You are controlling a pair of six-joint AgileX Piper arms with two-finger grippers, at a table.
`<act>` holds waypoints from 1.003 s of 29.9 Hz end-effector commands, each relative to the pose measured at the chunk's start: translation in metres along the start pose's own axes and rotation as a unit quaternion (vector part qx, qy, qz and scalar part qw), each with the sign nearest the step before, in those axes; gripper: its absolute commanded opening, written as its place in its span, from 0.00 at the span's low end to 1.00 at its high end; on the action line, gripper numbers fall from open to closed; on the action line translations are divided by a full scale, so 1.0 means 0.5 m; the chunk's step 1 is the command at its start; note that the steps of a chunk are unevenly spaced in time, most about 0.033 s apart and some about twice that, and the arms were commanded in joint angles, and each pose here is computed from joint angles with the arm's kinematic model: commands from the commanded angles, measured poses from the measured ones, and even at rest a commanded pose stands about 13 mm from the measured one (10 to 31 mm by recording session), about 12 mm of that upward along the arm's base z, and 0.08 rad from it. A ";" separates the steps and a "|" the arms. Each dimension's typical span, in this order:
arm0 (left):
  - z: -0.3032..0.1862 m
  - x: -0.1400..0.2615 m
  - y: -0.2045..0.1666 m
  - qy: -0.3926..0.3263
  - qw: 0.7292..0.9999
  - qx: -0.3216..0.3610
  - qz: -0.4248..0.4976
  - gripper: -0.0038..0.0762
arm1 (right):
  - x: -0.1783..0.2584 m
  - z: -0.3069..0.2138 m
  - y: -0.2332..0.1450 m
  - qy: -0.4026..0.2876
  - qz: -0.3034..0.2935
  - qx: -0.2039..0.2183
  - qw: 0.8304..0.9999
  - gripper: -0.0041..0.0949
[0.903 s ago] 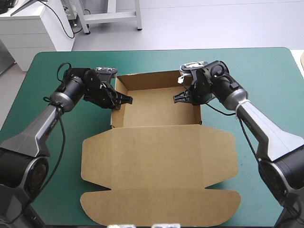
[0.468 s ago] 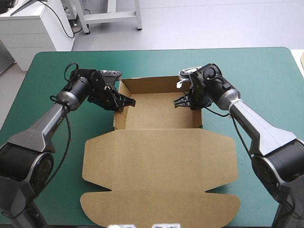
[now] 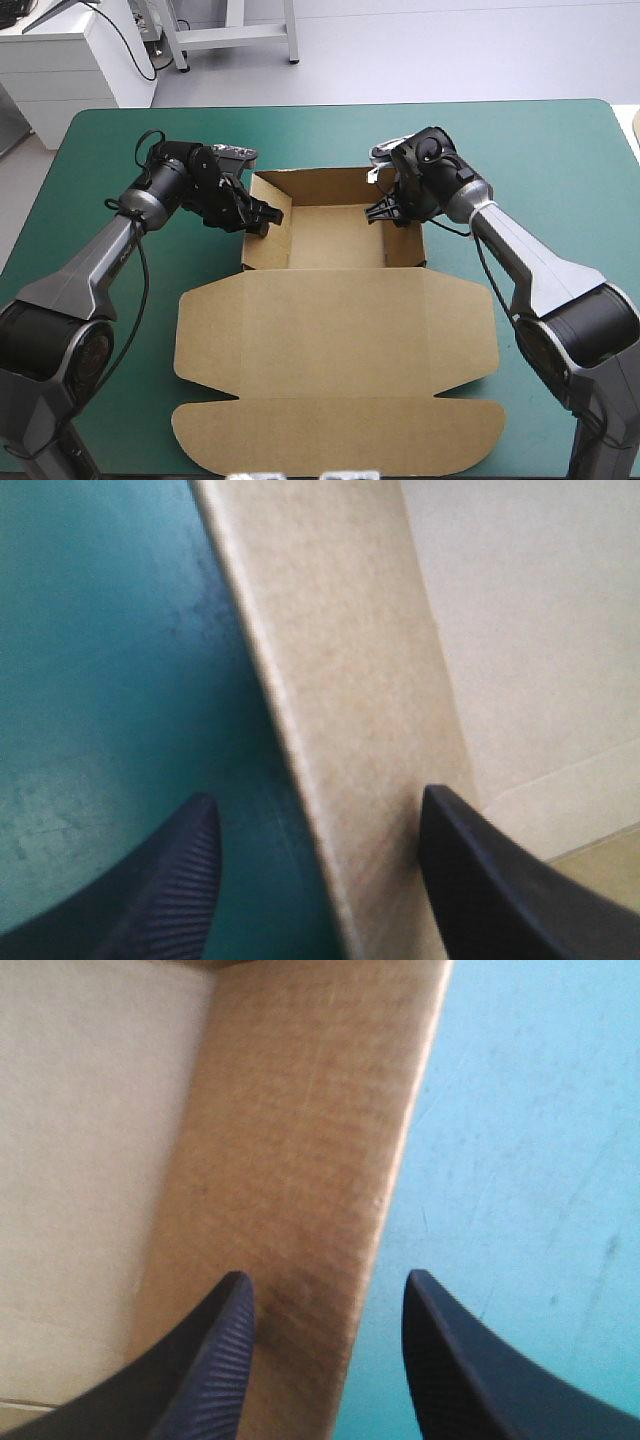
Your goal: Fold the box
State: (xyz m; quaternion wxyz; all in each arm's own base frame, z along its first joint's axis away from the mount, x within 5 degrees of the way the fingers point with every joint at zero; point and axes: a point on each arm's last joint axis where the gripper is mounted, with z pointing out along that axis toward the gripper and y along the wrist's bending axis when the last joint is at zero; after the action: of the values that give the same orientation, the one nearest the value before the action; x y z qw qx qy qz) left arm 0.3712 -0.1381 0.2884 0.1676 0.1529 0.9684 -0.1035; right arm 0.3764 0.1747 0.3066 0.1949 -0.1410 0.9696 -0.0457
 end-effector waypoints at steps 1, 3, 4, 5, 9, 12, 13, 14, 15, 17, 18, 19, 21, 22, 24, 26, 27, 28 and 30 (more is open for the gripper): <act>-0.106 -0.025 -0.021 -0.071 0.997 0.006 0.014 0.59 | -0.023 -0.093 -0.024 -0.074 0.002 0.008 0.997 0.48; -0.140 -0.035 -0.027 -0.087 0.996 0.008 0.019 0.59 | -0.030 -0.110 -0.027 -0.086 -0.002 0.007 0.996 0.48; -0.161 -0.040 -0.031 -0.097 0.995 0.009 0.022 0.59 | -0.031 -0.117 -0.029 -0.087 -0.009 0.008 0.996 0.48; -0.177 -0.044 -0.033 -0.105 0.994 0.009 0.025 0.59 | -0.032 -0.122 -0.030 -0.087 -0.013 0.010 0.996 0.48; -0.259 -0.052 -0.032 -0.133 0.990 -0.030 0.045 0.52 | -0.034 -0.132 -0.032 -0.091 -0.011 0.009 0.996 0.48; -0.308 -0.045 -0.021 -0.147 0.984 -0.080 0.055 0.31 | -0.034 -0.130 -0.031 -0.090 -0.010 0.006 0.996 0.48; -0.325 -0.040 -0.019 -0.158 0.982 -0.090 0.056 0.21 | -0.034 -0.130 -0.031 -0.090 -0.010 0.006 0.996 0.48; -0.342 -0.033 -0.021 -0.167 0.980 -0.092 0.057 0.11 | -0.034 -0.130 -0.031 -0.090 -0.010 0.006 0.996 0.48; -0.356 -0.028 -0.022 -0.175 0.979 -0.092 0.057 0.03 | -0.034 -0.130 -0.031 -0.090 -0.008 0.006 0.996 0.48; -0.389 -0.012 -0.030 -0.194 0.976 -0.084 0.059 0.04 | -0.033 -0.127 -0.030 -0.087 0.003 0.005 0.996 0.47; -0.405 -0.003 -0.034 -0.203 0.974 -0.078 0.059 0.04 | -0.031 -0.125 -0.030 -0.085 0.007 0.005 0.996 0.46; -0.421 0.008 -0.038 -0.212 0.973 -0.071 0.059 0.04 | -0.029 -0.120 -0.029 -0.080 0.013 0.005 0.997 0.46; -0.448 0.030 -0.044 -0.224 0.971 -0.064 0.060 0.04 | -0.023 -0.107 -0.027 -0.068 0.017 0.007 0.998 0.46; -0.461 0.044 -0.045 -0.229 0.969 -0.064 0.060 0.04 | -0.019 -0.099 -0.026 -0.061 0.015 0.008 0.998 0.46; -0.482 0.071 -0.047 -0.237 0.968 -0.063 0.060 0.04 | -0.013 -0.082 -0.023 -0.046 0.012 0.010 0.999 0.46; -0.488 0.096 -0.047 -0.234 0.968 -0.063 0.065 0.04 | -0.009 -0.068 -0.021 -0.035 0.009 0.012 0.999 0.46; -0.491 0.112 -0.047 -0.230 0.968 -0.065 0.073 0.04 | -0.008 -0.059 -0.018 -0.028 0.008 0.011 1.000 0.46; -0.496 0.132 -0.047 -0.229 0.968 -0.067 0.080 0.04 | -0.008 -0.054 -0.015 -0.024 0.009 0.006 1.000 0.46; -0.488 0.163 -0.044 -0.216 0.971 -0.067 0.080 0.04 | -0.009 -0.038 -0.007 -0.014 0.011 -0.005 1.000 0.46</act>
State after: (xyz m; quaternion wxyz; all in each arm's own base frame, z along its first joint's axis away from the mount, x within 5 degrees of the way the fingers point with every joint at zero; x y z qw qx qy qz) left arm 0.2487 -0.0840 0.4853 0.3960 0.1838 0.8981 -0.0527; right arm 0.3790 0.1760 0.3070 0.1863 -0.1364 0.9718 -0.0479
